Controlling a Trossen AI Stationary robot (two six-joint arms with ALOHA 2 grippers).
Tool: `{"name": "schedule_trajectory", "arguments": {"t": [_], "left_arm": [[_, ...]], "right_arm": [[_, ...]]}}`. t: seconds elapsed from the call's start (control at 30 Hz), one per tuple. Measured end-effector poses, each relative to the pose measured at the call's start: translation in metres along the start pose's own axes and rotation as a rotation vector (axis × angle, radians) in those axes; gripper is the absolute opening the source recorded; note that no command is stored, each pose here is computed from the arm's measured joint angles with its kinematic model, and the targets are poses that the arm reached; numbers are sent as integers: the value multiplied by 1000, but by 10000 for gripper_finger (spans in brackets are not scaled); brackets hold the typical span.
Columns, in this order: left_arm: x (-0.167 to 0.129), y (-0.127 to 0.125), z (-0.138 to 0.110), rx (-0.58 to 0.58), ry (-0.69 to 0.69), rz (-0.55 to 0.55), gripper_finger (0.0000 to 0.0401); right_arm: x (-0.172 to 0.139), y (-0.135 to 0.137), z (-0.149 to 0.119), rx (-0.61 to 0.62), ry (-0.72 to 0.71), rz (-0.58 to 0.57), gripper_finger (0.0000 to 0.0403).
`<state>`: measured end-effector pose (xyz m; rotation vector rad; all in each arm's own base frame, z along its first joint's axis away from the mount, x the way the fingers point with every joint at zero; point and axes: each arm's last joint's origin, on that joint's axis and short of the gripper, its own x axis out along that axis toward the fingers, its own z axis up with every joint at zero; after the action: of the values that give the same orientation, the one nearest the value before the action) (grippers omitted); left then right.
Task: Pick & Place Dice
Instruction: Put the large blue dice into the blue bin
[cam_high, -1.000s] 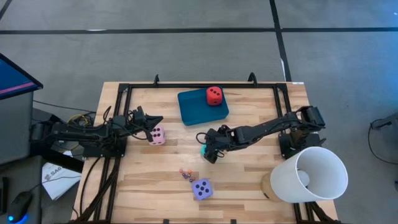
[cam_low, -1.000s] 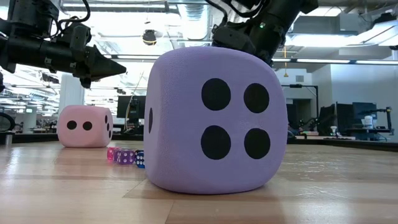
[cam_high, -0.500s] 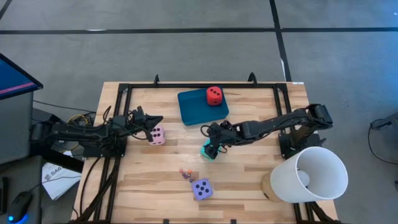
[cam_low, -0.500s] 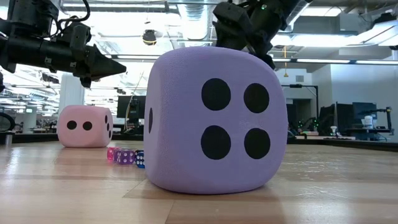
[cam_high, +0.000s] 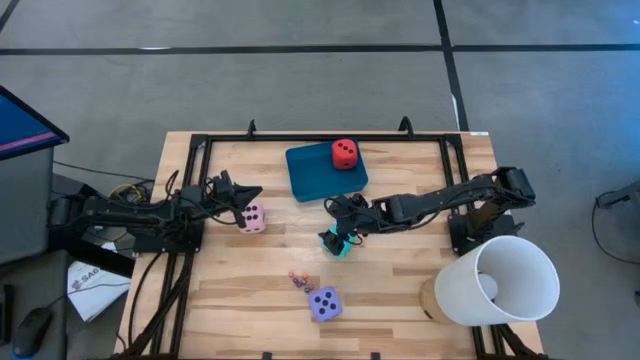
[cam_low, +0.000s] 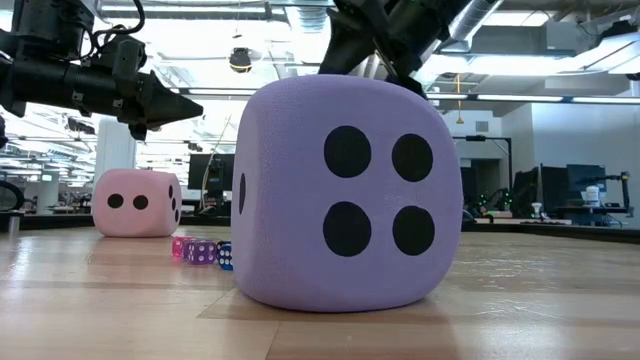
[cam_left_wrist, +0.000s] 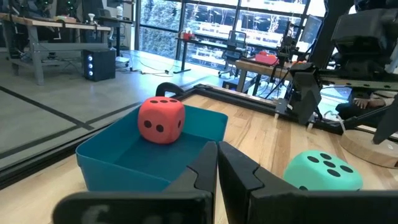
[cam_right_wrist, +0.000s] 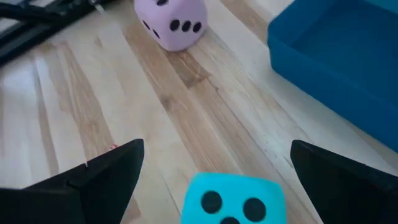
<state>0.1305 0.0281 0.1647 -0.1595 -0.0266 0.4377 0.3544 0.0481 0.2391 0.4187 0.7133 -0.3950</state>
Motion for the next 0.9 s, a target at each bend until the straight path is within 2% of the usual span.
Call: {"name": "schedule_trajectory", "arguments": {"t": [0.3, 0.47, 0.67, 0.9], "left_arm": [[0, 0, 0, 0, 0, 0, 6], [0, 0, 0, 0, 1, 0, 6], [0, 0, 0, 0, 0, 0, 6], [0, 0, 0, 0, 1, 1, 6]], "right_arm": [[0, -1, 0, 3, 8, -9, 400], [0, -3, 0, 81, 3, -21, 400], [-2, -6, -5, 108, -82, -199, 400], [2, 6, -17, 106, -101, -219, 400]]}}
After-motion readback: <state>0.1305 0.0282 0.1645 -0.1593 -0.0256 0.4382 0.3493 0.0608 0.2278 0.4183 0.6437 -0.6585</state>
